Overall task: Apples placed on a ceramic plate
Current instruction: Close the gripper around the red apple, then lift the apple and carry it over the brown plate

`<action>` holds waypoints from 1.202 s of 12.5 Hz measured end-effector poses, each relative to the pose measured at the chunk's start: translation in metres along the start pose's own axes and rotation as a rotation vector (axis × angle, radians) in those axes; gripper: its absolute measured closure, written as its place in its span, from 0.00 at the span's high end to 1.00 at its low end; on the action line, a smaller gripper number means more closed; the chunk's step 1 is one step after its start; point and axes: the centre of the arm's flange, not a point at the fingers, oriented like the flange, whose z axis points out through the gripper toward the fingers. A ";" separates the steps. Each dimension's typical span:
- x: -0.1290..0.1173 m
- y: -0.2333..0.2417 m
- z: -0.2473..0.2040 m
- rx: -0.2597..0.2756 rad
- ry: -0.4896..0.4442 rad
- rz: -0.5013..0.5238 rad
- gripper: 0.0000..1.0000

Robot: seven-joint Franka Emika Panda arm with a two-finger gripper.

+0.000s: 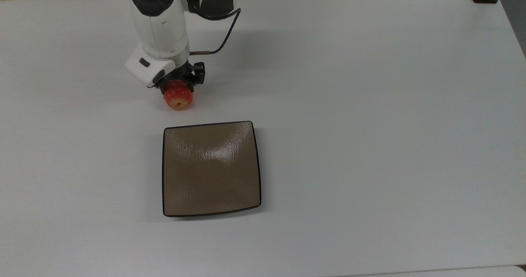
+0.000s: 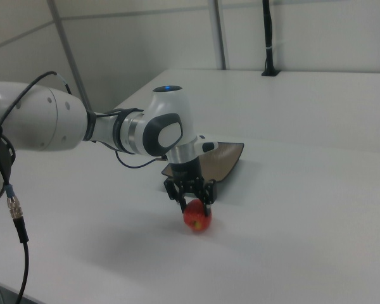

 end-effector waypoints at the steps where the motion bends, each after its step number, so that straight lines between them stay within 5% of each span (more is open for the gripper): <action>1: 0.000 0.000 0.000 0.000 0.000 -0.001 0.70; 10: 0.015 -0.007 -0.089 -0.033 0.177 -0.007 0.70; 15: 0.045 -0.020 -0.116 -0.052 0.415 0.052 0.67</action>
